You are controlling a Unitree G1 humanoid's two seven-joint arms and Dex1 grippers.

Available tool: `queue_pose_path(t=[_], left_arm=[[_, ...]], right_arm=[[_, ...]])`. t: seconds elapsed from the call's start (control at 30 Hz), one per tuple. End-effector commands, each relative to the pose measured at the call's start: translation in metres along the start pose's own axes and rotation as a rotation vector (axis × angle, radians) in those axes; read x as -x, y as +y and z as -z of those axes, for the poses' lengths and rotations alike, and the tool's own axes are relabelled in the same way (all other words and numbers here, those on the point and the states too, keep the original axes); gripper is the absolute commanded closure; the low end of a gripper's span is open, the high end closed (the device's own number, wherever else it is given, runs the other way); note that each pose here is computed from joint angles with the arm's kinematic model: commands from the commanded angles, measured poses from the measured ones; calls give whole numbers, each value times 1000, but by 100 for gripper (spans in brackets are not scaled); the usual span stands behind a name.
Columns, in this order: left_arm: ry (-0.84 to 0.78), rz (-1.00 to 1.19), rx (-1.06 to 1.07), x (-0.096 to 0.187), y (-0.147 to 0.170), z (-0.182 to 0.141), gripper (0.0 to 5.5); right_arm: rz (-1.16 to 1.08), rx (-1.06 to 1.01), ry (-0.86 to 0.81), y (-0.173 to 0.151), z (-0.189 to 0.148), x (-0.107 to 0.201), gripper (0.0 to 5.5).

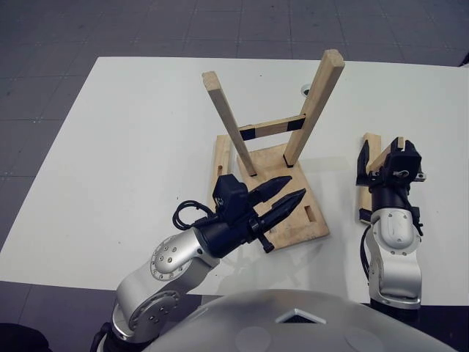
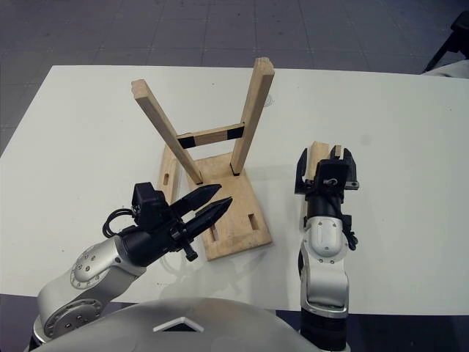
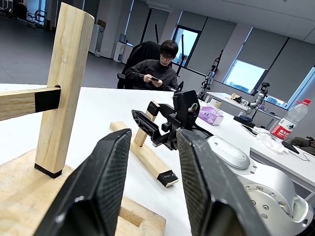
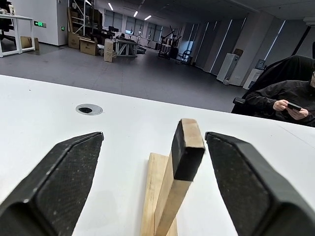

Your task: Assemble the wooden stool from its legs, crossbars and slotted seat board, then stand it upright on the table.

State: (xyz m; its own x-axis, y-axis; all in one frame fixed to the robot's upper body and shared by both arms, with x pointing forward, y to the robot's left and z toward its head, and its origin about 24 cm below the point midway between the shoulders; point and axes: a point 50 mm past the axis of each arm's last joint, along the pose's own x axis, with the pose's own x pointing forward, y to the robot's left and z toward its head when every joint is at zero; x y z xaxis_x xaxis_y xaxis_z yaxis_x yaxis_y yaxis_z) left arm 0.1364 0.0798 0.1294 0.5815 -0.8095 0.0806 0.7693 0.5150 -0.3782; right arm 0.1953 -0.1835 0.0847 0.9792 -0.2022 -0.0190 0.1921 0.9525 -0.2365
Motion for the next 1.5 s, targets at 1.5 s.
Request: queue_pose_path(t=[1.5], left_arm=[[10,-29,3,2,-7,-4,379]], right_arm=[[33,16,716,1,62,36,344]])
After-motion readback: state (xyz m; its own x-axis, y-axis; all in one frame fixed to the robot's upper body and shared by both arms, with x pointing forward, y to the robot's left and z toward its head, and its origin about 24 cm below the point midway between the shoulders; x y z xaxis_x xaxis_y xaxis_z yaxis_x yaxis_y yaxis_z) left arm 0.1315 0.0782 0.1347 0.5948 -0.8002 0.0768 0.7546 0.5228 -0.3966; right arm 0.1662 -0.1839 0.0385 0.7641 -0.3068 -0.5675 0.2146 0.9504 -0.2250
